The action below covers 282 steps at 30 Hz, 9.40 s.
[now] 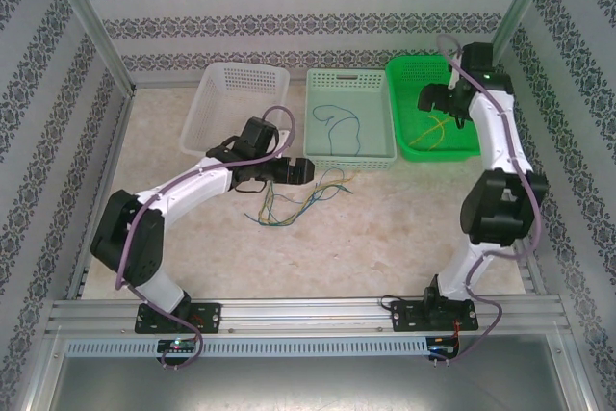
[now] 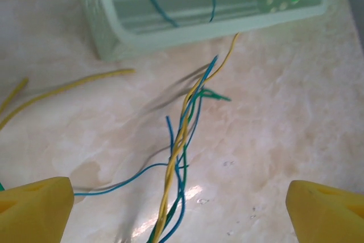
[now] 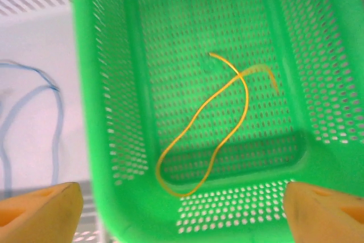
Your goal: Untangle the cables
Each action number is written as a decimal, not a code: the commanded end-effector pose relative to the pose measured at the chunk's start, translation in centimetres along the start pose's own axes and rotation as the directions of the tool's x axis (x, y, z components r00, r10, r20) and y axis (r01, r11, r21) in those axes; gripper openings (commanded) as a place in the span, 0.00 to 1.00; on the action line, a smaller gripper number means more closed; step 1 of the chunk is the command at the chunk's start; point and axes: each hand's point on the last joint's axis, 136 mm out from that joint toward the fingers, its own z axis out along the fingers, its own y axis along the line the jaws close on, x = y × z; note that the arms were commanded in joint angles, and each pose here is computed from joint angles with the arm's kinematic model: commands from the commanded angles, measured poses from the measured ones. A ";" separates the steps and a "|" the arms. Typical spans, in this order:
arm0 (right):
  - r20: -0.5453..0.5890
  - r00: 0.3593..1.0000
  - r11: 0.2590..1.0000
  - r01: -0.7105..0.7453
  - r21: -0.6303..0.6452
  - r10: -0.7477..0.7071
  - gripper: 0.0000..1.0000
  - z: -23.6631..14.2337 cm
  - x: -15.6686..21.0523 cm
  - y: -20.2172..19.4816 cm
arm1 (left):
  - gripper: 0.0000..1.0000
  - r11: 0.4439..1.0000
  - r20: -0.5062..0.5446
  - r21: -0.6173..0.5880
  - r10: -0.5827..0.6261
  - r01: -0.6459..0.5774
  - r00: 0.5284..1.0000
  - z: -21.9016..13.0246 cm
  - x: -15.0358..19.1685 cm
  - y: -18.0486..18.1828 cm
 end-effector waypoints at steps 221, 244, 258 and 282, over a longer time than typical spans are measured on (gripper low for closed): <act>-0.091 0.973 0.881 -0.230 -0.414 0.211 0.55 -4.1 22.0 17.6 | 0.00 0.870 0.187 0.300 0.348 -0.390 0.919 1.7 -1.4 -11.7; -0.160 0.897 0.740 -0.432 -0.515 0.412 0.60 -2.0 21.0 20.9 | 0.00 0.808 0.272 0.406 0.338 -0.426 0.901 -0.3 -0.7 -13.7; -0.202 0.833 0.623 -0.526 -0.578 0.516 0.59 -2.5 20.5 20.8 | 0.00 0.797 0.288 0.400 0.361 -0.454 0.887 -0.5 -0.3 -14.0; -0.357 0.749 0.430 -0.629 -0.648 0.557 0.60 -4.8 18.6 21.0 | 0.00 0.775 0.314 0.416 0.369 -0.476 0.875 -0.5 -0.5 -14.4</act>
